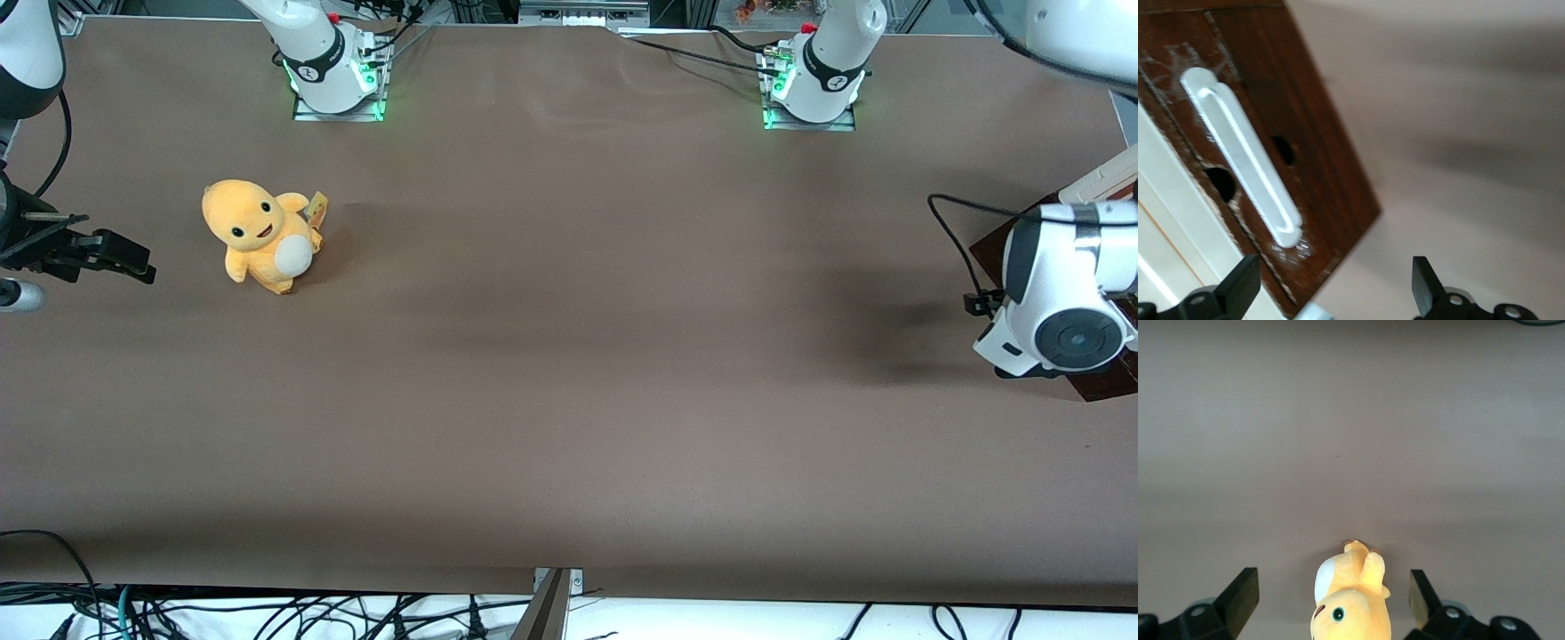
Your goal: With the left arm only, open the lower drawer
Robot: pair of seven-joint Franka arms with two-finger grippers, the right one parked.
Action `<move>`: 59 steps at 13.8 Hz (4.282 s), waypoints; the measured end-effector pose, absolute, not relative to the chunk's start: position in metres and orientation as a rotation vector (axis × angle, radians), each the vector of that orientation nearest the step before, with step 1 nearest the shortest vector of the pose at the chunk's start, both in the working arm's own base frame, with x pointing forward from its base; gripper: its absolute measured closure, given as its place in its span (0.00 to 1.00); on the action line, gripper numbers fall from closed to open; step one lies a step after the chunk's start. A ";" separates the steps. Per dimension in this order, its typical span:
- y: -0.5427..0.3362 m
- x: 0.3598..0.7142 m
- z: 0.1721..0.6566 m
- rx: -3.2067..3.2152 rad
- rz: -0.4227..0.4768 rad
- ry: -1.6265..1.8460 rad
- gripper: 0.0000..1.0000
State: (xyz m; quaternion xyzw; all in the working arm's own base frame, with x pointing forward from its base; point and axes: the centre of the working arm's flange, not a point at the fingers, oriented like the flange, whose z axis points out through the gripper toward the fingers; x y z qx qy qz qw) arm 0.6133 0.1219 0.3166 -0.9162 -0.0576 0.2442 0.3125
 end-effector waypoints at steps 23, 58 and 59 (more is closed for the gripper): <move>0.190 0.602 0.190 -1.869 0.620 -0.157 0.76; -0.008 0.696 0.338 -2.726 0.518 -0.575 0.00; -0.014 0.698 0.361 -2.801 0.498 -0.608 0.00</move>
